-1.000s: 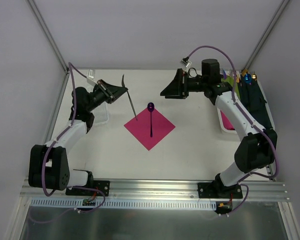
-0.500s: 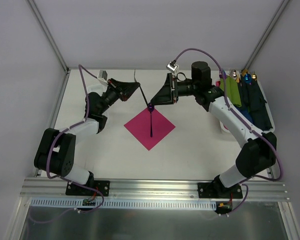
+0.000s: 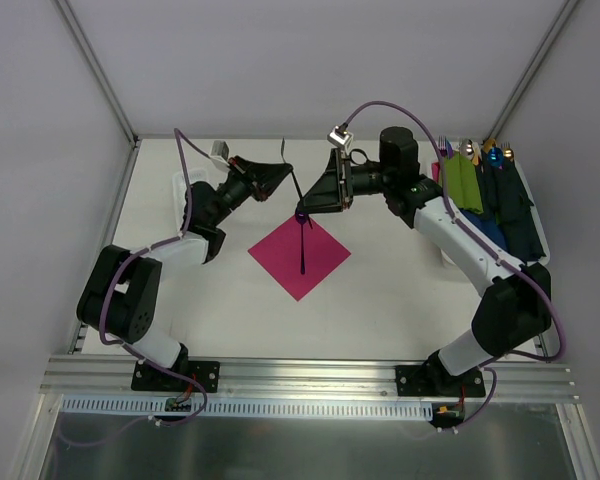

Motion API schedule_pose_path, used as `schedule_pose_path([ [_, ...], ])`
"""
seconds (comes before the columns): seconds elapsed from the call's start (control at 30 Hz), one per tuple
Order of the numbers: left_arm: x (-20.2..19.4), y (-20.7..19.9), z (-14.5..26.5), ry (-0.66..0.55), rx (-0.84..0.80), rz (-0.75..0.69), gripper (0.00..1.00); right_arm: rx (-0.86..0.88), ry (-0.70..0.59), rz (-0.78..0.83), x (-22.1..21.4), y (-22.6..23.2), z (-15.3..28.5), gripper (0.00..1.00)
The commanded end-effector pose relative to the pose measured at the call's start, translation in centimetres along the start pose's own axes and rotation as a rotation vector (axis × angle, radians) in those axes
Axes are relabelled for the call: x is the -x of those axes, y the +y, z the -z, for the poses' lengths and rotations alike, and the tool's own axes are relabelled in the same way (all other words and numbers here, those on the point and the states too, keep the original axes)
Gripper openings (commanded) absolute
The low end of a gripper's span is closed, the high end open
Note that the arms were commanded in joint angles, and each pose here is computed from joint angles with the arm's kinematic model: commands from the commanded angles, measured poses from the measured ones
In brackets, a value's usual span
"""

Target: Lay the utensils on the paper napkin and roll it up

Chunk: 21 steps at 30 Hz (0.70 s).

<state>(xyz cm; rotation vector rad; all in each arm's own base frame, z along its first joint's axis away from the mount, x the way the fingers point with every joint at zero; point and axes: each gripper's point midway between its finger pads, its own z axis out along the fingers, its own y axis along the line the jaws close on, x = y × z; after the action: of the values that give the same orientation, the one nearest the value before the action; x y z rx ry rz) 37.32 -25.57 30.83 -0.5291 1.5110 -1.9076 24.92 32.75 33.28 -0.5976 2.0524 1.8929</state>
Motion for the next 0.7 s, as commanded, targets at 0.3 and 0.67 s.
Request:
schedule_pose_path([
  [0.3, -1.7, -12.3, 1.4, 0.028, -0.494, -0.192, 0.00, 0.009, -0.116, 0.107, 3.5, 3.0, 3.4, 0.87],
  [0.67, -2.0, -14.5, 1.1, 0.053, -0.549, -0.195, 0.00, -0.043, -0.161, 0.047, 4.1, 0.5, 4.6, 0.86],
])
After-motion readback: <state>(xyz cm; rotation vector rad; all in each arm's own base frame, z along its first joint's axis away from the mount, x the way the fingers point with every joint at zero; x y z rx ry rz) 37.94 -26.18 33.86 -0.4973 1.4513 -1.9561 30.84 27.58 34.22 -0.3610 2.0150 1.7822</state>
